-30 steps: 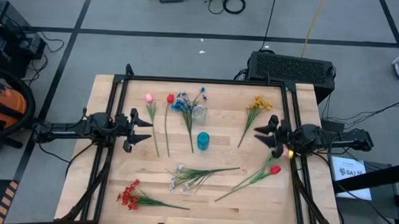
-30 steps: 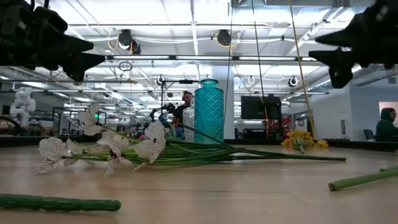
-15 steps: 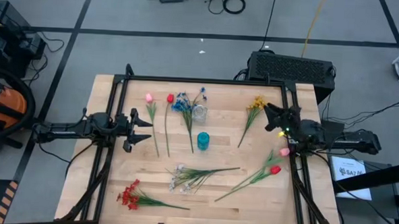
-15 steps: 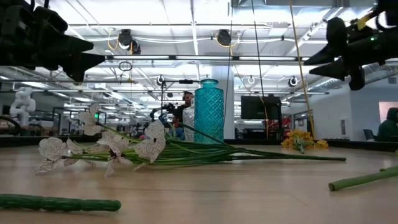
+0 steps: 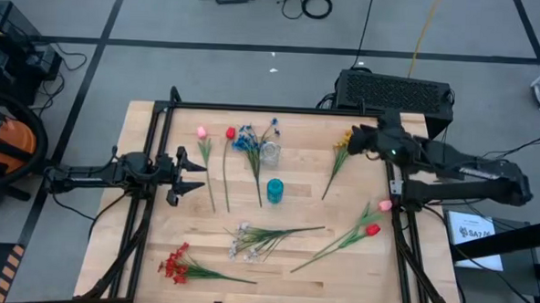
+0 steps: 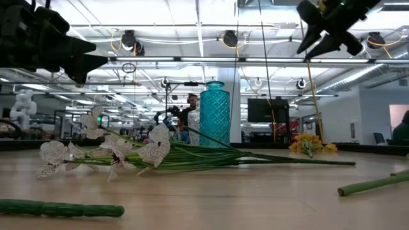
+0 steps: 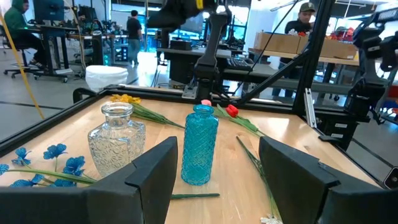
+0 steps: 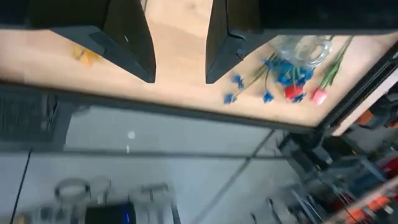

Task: Sort flowers into vase by color
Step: Put the yellow flowers into the transparent vase

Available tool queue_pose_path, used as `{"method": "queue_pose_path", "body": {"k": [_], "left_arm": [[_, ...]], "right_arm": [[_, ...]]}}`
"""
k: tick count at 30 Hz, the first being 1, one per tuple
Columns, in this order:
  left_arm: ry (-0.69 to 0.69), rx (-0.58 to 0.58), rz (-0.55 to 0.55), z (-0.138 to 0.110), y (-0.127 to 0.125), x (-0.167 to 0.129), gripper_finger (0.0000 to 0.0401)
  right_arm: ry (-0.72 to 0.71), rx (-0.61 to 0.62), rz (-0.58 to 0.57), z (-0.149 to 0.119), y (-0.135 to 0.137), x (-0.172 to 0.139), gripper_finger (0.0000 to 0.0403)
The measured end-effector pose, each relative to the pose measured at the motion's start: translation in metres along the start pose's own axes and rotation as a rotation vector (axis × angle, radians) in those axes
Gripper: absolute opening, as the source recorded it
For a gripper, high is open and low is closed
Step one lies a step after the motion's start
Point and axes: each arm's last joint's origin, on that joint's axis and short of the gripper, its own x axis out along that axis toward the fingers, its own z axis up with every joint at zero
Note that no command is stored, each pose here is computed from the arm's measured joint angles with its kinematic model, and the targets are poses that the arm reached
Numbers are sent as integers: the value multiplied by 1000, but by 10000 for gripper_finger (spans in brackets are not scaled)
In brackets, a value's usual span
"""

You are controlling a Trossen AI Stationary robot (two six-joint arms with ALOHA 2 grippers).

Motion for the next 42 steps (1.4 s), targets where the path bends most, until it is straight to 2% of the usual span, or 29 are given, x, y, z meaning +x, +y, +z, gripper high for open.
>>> {"method": "queue_pose_path", "body": {"k": [6,11,15,23,28,31,37,42], "left_arm": [[1,0,0,0,0,0,234],[0,0,0,0,0,0,234],[0,0,0,0,0,0,234],[0,0,0,0,0,0,234],[0,0,0,0,0,0,234],[0,0,0,0,0,0,234],[0,0,0,0,0,0,234],[0,0,0,0,0,0,234]], "right_arm": [[170,51,-162,8,18,26,132],[329,184,-338,-5,16,56,134],[452,237,-447,-15,10,77,146],[532,307,-586,-27,3,113,196],[635,303,-620,-47,-8,142,226],[710,359,-577,-66,-20,158,232],[692,402,-597,-93,-40,173,233],[725,356,-596,-97,-52,183,225]]}}
